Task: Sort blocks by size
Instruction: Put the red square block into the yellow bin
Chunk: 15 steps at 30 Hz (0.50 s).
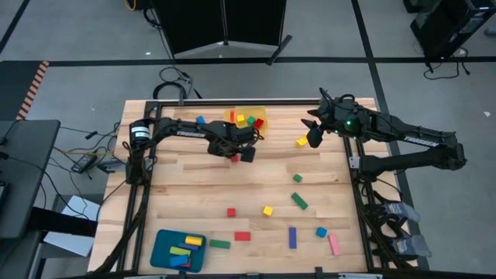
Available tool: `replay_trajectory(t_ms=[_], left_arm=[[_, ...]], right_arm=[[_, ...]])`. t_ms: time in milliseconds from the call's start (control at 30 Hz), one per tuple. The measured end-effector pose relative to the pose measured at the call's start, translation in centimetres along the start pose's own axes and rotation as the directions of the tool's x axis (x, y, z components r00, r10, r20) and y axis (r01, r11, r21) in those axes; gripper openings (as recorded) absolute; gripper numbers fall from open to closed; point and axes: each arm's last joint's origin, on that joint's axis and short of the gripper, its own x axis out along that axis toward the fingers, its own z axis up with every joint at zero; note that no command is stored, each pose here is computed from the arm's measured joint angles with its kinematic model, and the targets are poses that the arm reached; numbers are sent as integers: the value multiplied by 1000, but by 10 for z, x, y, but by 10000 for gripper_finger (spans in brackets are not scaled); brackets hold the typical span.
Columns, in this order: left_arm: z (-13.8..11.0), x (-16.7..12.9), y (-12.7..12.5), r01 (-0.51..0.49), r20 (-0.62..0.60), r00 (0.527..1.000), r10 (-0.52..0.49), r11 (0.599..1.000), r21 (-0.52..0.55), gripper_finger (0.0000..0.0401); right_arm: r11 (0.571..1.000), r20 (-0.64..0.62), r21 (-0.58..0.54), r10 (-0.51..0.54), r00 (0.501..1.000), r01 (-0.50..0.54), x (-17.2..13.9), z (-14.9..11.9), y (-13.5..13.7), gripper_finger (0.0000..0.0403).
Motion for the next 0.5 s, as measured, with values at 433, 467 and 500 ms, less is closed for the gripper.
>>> replay_trajectory(t_ms=[433, 467, 500], left_arm=[[-2, 13, 2, -2, -12, 1000, 2, 1000, 25, 277], [-2, 13, 2, -10, -16, 1000, 10, 999, 30, 270], [-2, 13, 2, -11, -11, 1000, 11, 999, 32, 263]], right_arm=[[1000, 38, 15, 8, 999, -8, 0, 4, 1, 200], [1000, 38, 15, 8, 999, -8, 0, 4, 1, 200], [1000, 38, 17, 8, 999, -8, 0, 4, 1, 200]])
